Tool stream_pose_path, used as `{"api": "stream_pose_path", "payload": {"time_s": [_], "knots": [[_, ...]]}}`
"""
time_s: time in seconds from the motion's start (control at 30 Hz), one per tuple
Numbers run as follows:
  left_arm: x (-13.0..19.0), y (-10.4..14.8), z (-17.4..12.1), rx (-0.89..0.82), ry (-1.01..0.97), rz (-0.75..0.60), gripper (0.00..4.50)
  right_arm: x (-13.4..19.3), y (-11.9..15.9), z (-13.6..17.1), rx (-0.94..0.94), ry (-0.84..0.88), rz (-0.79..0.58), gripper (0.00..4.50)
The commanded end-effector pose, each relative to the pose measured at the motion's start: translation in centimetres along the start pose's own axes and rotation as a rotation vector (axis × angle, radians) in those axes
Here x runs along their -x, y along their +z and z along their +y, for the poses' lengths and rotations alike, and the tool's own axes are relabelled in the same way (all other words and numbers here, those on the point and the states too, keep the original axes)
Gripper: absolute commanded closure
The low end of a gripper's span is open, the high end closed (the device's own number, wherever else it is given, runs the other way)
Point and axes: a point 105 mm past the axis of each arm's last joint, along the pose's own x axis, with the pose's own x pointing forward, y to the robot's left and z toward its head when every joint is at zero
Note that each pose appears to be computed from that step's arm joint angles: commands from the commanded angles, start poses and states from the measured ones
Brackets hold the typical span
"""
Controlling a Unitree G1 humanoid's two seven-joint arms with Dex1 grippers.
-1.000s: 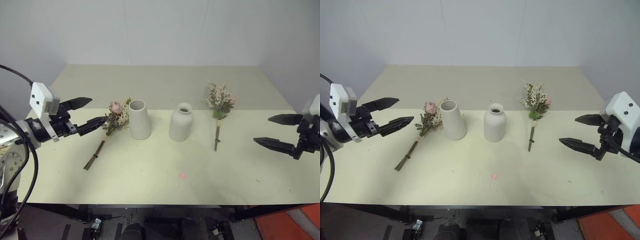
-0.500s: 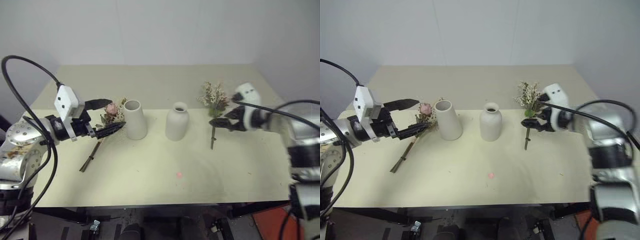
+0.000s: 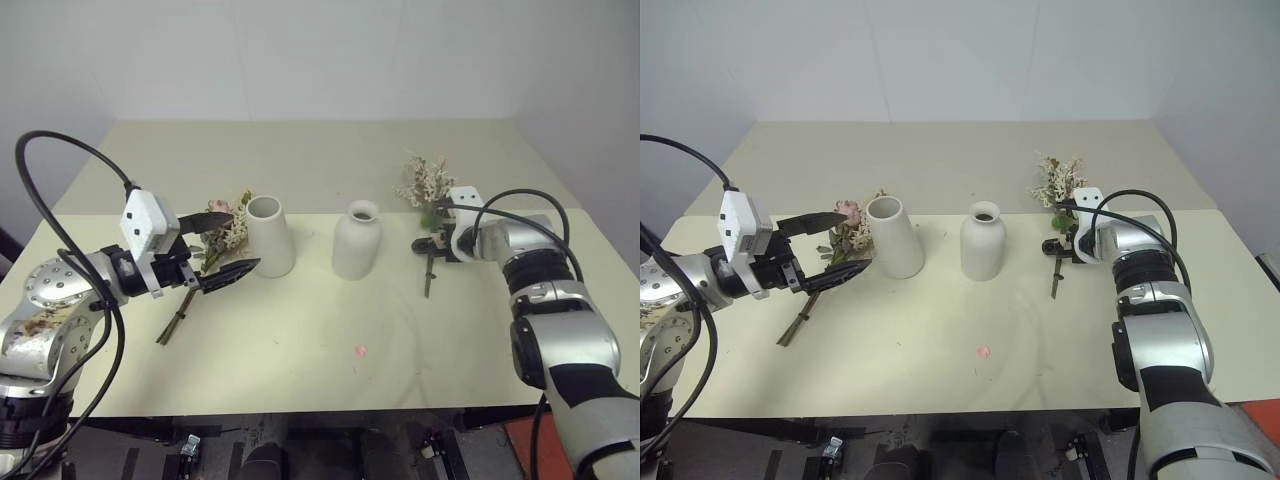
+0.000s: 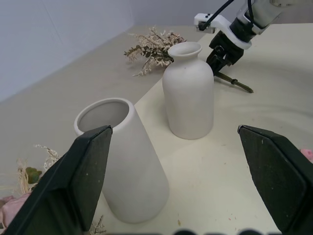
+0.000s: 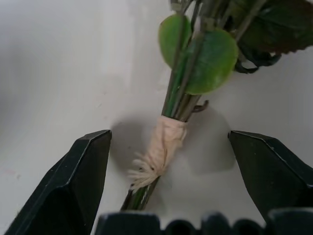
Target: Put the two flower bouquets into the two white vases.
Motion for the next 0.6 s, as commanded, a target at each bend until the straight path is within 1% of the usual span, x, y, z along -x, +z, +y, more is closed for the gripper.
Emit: {"api": "stream_pose_path", "payload": {"time_s": [0.03,0.13,0.23,0.3,0.33,0.4,0.43,0.47,0.5,0.53,0.57,0.6], "knots": [[0.5,1.3,0.1,-0.051,0.020,-0.036,0.00,0.8,2.8,-0.2,-0.005,-0.018,-0.099,1.33],[0.6,1.3,0.0,-0.046,0.023,-0.041,0.00,0.9,3.2,-0.1,0.005,-0.009,-0.101,2.46],[0.5,1.0,0.0,-0.038,0.022,-0.040,0.00,0.7,2.7,0.1,-0.006,0.017,-0.083,3.56],[0.4,0.9,0.0,-0.036,0.020,-0.040,0.00,0.6,2.7,0.1,0.012,0.002,-0.085,4.24],[0.3,0.9,0.0,-0.036,0.019,-0.040,0.00,0.6,2.9,0.1,0.014,-0.004,-0.093,4.34],[0.2,0.9,0.0,-0.038,0.012,-0.042,0.00,1.0,3.9,0.0,0.021,-0.024,-0.135,4.34],[0.1,1.0,0.0,-0.041,0.006,-0.043,0.00,1.6,5.3,-0.1,0.047,-0.041,-0.220,4.34],[0.1,1.1,0.0,-0.044,0.003,-0.044,0.00,2.7,7.2,0.2,0.054,-0.043,-0.336,4.34],[0.1,1.1,0.1,-0.045,0.002,-0.045,0.00,3.5,8.3,0.3,0.055,-0.045,-0.417,4.34],[0.1,1.1,0.1,-0.046,0.002,-0.045,0.00,4.7,9.5,0.8,0.066,-0.034,-0.527,4.34],[0.1,1.2,0.2,-0.047,0.002,-0.048,0.00,6.8,11.2,1.8,0.084,-0.017,-0.710,4.34],[0.1,1.3,0.3,-0.048,0.001,-0.052,0.00,8.9,12.2,2.6,0.096,-0.012,-0.861,4.34]]}}
